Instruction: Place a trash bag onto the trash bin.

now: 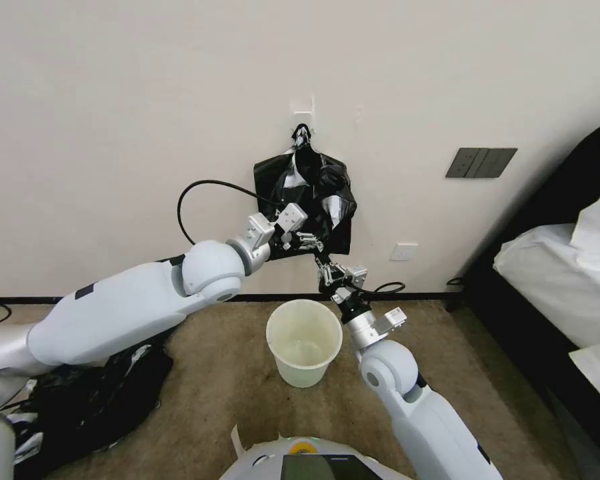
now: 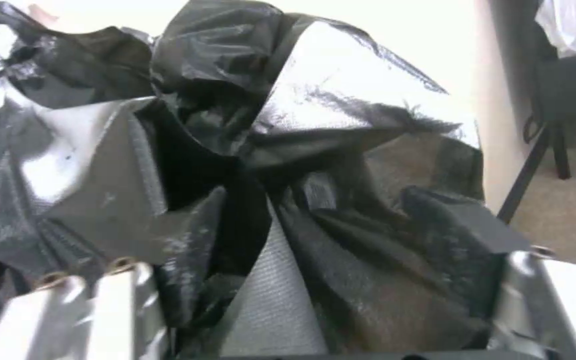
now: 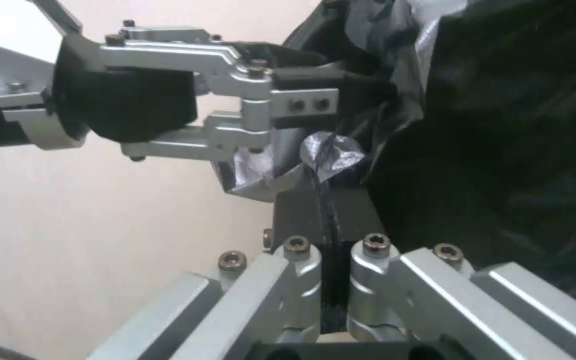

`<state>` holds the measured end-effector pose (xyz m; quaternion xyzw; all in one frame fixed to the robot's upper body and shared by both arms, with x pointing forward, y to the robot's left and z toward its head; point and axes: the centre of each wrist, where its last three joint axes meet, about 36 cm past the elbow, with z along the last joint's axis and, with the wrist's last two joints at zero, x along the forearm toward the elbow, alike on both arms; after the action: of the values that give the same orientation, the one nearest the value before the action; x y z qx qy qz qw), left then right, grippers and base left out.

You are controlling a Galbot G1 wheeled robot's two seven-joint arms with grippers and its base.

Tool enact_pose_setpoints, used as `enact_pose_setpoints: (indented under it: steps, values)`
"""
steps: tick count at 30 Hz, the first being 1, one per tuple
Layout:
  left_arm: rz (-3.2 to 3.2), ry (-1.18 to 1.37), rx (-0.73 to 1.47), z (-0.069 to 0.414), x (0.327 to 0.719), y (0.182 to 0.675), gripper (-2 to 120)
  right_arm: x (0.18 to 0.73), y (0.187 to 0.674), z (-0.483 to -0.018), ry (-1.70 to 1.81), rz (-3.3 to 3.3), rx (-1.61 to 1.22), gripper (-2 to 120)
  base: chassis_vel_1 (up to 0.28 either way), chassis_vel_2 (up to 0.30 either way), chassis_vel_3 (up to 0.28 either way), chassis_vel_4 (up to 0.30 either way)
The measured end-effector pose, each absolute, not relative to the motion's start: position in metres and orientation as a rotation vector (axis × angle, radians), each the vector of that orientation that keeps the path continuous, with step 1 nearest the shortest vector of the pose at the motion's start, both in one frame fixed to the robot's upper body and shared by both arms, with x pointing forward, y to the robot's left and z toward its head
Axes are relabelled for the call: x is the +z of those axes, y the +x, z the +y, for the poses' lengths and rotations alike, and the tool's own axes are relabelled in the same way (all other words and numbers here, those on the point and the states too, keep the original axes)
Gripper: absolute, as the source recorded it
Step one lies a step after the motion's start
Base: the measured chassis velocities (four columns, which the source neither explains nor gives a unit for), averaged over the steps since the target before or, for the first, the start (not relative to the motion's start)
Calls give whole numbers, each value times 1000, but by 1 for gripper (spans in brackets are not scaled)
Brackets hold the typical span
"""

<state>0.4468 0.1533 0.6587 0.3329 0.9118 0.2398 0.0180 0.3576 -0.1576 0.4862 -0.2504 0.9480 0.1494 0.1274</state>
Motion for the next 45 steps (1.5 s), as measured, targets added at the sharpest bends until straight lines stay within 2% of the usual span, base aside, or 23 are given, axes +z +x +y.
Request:
enact_pose_setpoints:
  steps: [1, 2, 4, 5, 6, 14, 17, 19, 21, 23, 29, 31, 32, 34, 40, 45]
  values:
    - [2832, 1034, 745, 153, 659, 447, 70, 486, 358, -158, -729, 2759, 435, 0, 0, 0, 0, 0]
    - [2833, 1033, 762, 151, 659, 447, 63, 487, 358, -158, -726, 2757, 434, 0, 0, 0, 0, 0]
    - [2848, 1019, 806, 149, 660, 447, 55, 488, 357, -160, -722, 2756, 431, 0, 0, 0, 0, 0]
    - [2848, 1019, 806, 149, 660, 447, 55, 488, 357, -160, -722, 2756, 431, 0, 0, 0, 0, 0]
    - [2864, 994, 839, 147, 661, 448, 49, 488, 357, -161, -720, 2755, 430, 0, 0, 0, 0, 0]
    - [2928, 862, 947, 135, 670, 454, 46, 489, 357, -161, -718, 2752, 431, 0, 0, 0, 0, 0]
    - [2956, 844, 955, 132, 673, 456, 40, 490, 357, -161, -719, 2751, 433, 0, 0, 0, 0, 0]
    - [3001, 814, 931, 129, 677, 456, 28, 490, 357, -161, -719, 2750, 432, 0, 0, 0, 0, 0]
    - [3016, 798, 920, 129, 678, 456, 25, 490, 358, -162, -719, 2749, 430, 0, 0, 0, 0, 0]
    - [3034, 777, 906, 129, 679, 456, 15, 491, 359, -162, -720, 2746, 427, 0, 0, 0, 0, 0]
    - [3056, 752, 897, 131, 679, 458, 11, 493, 360, -163, -723, 2741, 440, 0, 0, 0, 0, 0]
    - [3071, 739, 876, 134, 681, 460, 1, 493, 361, -163, -722, 2740, 444, 0, 0, 0, 0, 0]
    - [3076, 736, 864, 135, 682, 460, 0, 494, 361, -163, -719, 2740, 444, 0, 0, 0, 0, 0]
    - [3080, 735, 841, 136, 683, 461, 0, 494, 361, -164, -715, 2740, 443, 0, 0, 0, 0, 0]
    - [3003, 825, 528, 145, 673, 450, 0, 494, 362, -168, -700, 2744, 441, 0, 0, 0, 0, 0]
    - [2922, 901, 382, 153, 662, 433, 0, 494, 362, -168, -699, 2743, 440, 0, 0, 0, 0, 0]
